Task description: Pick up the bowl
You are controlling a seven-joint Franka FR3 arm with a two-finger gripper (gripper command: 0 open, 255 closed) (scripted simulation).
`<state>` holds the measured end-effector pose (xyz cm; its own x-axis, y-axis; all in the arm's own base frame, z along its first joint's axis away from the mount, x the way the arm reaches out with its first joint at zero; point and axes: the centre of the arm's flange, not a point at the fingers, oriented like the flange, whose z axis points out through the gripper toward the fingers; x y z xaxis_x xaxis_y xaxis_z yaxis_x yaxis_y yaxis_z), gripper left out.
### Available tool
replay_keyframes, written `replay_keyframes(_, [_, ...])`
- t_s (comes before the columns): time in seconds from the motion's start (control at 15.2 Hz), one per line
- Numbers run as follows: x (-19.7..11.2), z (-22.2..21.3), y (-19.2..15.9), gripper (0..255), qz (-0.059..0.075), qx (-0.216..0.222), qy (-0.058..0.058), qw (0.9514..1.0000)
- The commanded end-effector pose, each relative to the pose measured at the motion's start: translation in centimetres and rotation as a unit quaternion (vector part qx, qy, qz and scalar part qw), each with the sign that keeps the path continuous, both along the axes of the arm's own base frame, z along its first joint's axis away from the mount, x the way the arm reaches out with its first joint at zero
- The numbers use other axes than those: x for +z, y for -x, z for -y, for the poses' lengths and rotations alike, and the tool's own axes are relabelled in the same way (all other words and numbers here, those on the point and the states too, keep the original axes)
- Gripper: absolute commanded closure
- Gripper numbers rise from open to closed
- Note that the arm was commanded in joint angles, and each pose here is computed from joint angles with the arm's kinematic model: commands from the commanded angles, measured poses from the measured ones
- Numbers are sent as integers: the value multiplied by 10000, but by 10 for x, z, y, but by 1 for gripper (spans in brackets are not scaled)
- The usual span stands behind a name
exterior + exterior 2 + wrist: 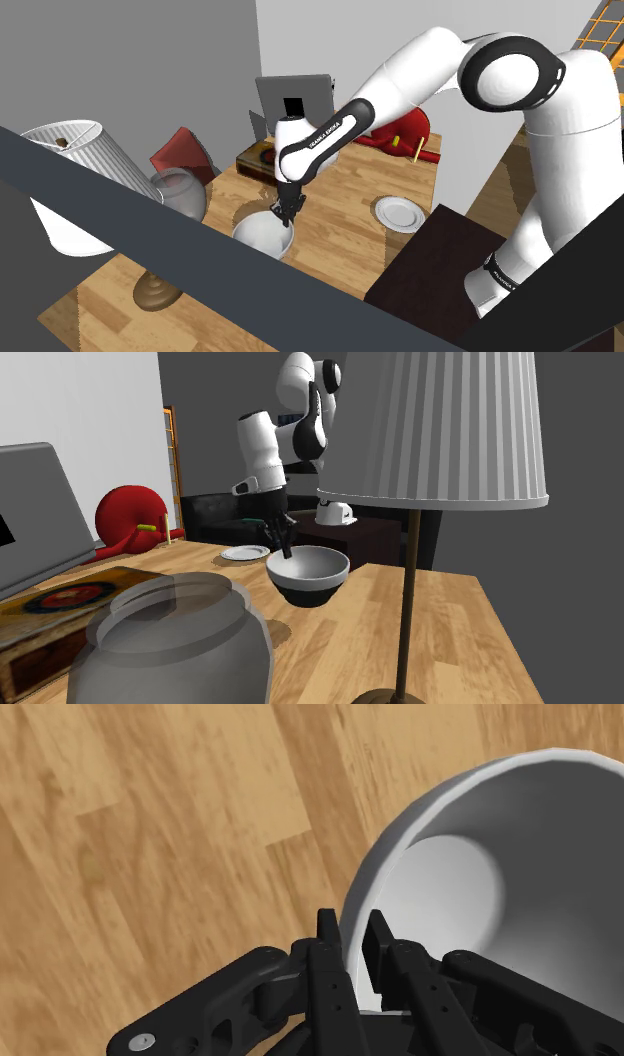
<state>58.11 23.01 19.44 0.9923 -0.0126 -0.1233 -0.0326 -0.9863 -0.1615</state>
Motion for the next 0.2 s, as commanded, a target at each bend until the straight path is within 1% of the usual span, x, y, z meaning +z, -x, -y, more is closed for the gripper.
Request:
replay_keyframes(0.0, [12, -1, 0, 255, 3, 0, -1, 10000])
replay_keyframes(0.13, [13, -1, 0, 255, 4, 0, -1, 10000])
